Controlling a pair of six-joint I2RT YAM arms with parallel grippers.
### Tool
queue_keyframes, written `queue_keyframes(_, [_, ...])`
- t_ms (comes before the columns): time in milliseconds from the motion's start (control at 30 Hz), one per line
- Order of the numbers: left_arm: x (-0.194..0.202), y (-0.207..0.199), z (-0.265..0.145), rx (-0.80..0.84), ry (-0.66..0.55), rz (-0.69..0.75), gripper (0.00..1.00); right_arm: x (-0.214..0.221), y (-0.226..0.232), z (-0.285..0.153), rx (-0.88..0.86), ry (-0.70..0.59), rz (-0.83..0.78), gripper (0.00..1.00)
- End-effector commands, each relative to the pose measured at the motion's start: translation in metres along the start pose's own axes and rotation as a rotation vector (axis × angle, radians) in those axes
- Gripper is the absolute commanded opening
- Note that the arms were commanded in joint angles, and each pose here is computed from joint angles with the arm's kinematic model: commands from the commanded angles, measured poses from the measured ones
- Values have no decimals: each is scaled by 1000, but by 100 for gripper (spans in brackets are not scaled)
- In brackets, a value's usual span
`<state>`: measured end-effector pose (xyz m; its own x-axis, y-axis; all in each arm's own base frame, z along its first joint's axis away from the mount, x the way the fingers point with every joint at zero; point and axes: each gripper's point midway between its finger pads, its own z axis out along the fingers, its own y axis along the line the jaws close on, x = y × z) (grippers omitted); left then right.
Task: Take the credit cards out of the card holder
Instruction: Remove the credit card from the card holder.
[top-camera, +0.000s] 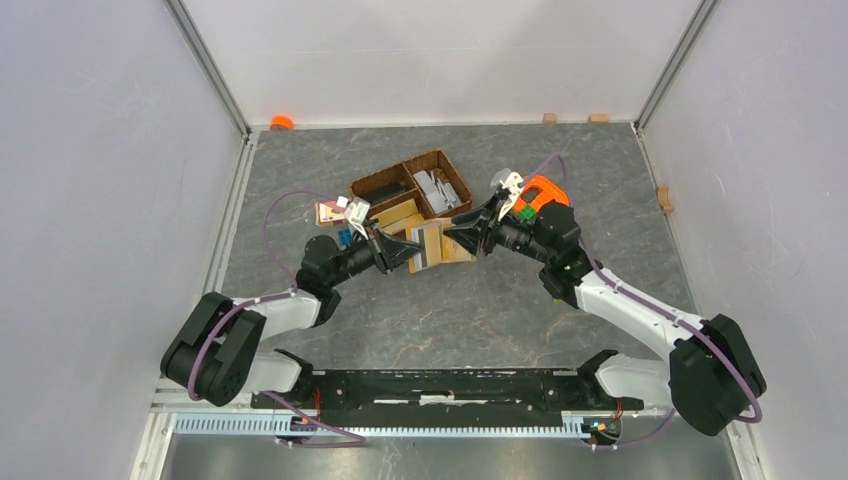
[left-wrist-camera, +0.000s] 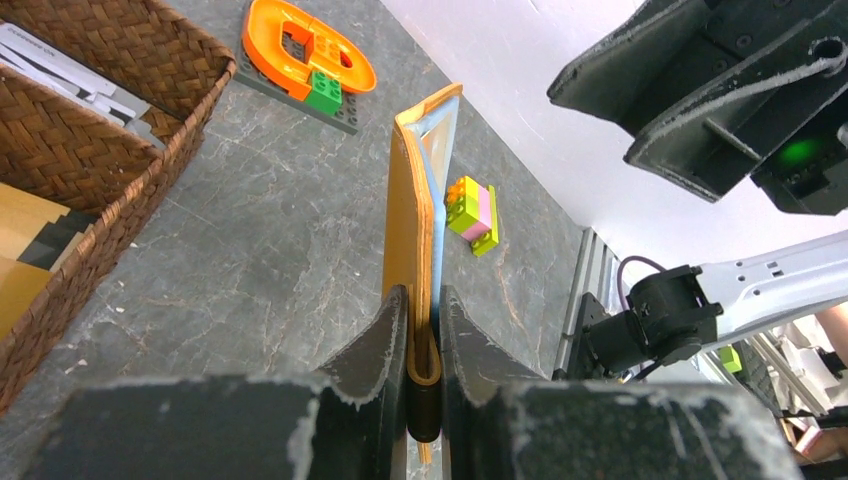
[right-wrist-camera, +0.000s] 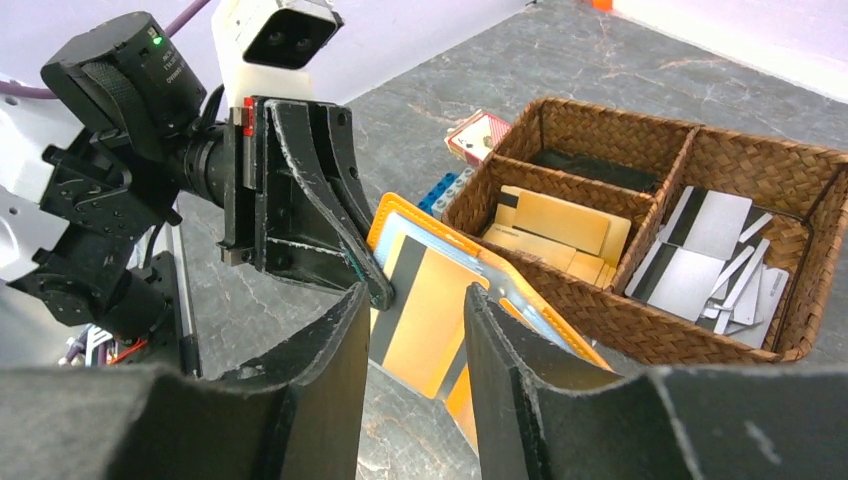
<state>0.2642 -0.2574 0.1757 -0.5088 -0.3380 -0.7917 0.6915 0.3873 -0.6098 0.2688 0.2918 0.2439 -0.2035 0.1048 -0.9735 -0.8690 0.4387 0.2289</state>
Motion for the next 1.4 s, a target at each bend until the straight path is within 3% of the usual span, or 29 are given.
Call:
queue_keyframes(0, [-10,-18,-7,81,-55,61,2,4,3,-3,-26,8,-34,45])
queue_keyframes(233, [-7,-14,-13,66,-87,79,2,33,9,-15,-52,3,-13,44])
queue_keyframes(500, [-3,-28,-11,166,-74,45,2,51,19,-13,-132,23,46,41])
queue_keyframes(933, [-1,-41,-11,241,-44,23,2,56,17,-10,-164,29,143,36])
queue_keyframes(1367, [-2,-61,-17,339,-29,13,2,58,18,-9,-203,30,188,39])
